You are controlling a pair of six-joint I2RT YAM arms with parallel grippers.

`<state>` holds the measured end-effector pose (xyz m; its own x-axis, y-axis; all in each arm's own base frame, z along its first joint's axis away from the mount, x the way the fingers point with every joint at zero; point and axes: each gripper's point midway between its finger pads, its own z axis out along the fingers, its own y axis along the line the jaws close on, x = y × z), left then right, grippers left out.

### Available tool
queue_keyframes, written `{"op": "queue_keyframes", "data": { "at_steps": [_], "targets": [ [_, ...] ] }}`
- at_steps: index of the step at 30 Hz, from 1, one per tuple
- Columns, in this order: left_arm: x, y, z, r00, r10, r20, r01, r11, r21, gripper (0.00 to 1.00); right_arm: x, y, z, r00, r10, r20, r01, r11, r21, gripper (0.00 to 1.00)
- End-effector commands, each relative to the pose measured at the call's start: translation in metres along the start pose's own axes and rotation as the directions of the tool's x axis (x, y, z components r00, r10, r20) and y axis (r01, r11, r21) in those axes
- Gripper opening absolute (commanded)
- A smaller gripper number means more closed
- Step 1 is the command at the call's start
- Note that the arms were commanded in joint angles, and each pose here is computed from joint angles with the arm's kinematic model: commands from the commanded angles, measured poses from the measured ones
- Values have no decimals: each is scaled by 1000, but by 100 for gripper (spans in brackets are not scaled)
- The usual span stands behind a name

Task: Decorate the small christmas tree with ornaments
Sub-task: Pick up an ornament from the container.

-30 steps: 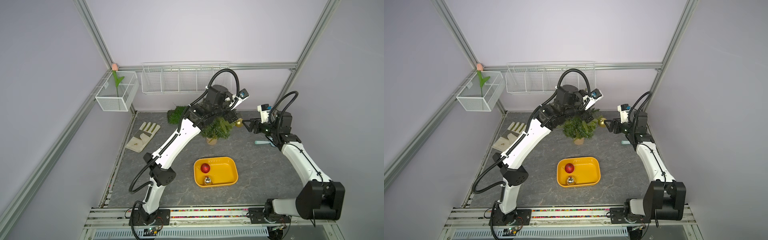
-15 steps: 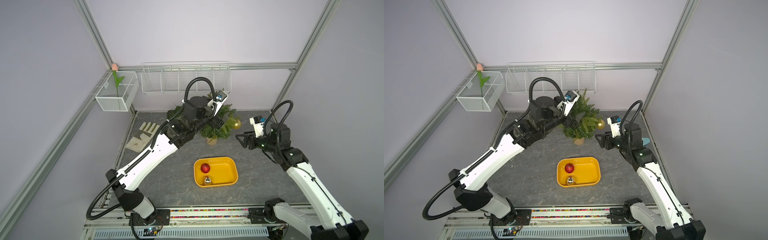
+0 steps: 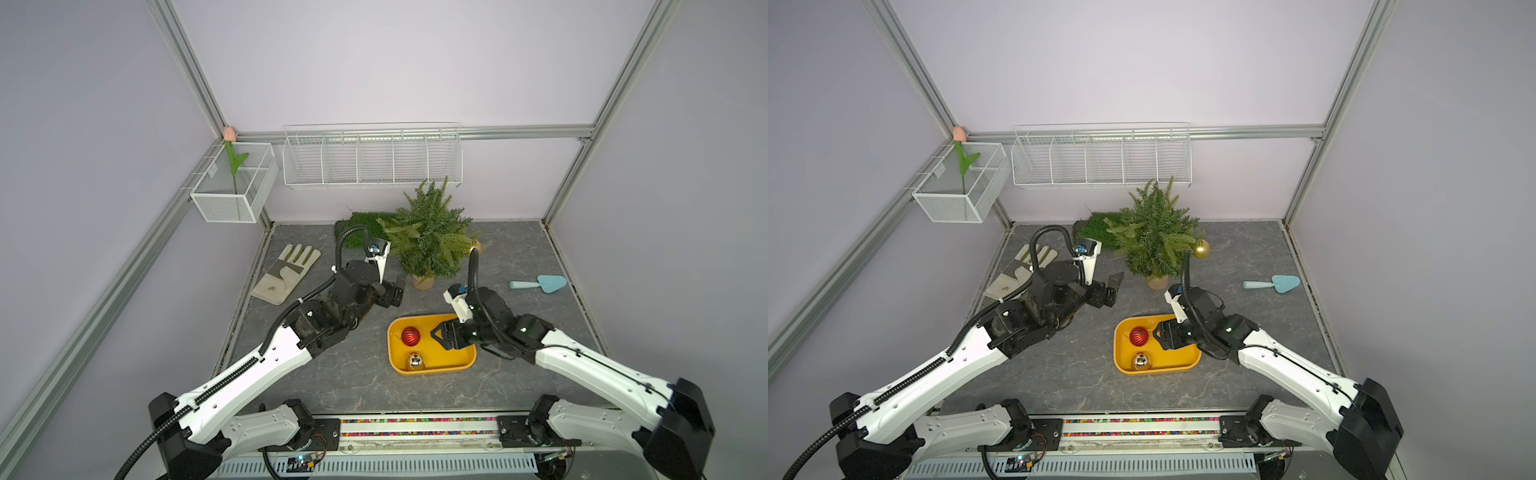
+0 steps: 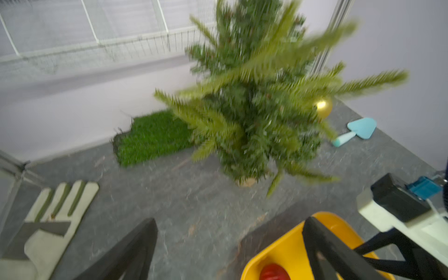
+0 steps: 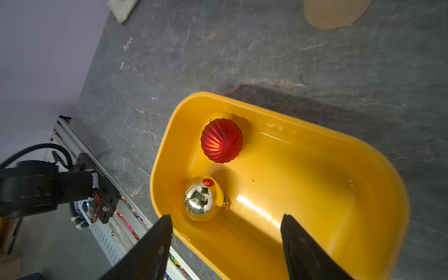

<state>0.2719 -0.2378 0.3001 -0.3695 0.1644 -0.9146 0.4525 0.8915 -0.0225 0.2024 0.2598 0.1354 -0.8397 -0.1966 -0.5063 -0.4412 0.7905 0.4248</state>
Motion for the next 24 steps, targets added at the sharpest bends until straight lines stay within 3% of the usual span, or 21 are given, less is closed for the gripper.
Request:
{"op": "queue_keyframes", "data": {
  "at_steps": [1,10,15,24],
  "targets": [
    [26,17,-7,992,-125,-25,123,991,-46,95,-15,15,28,997,50,62,-50,999,-5,75],
    [55,38,-28,990,-138,-12,137,988,-65,95,-14,4,88,996,79,39,-82,995,55,77],
    [64,41,-29,991,-133,-28,131,989,-71,95,-15,11,108,997,80,13,-80,997,14,74],
    [65,40,-27,992,-127,-27,125,990,-66,95,-12,12,112,996,89,-5,-89,996,4,57]
  ]
}}
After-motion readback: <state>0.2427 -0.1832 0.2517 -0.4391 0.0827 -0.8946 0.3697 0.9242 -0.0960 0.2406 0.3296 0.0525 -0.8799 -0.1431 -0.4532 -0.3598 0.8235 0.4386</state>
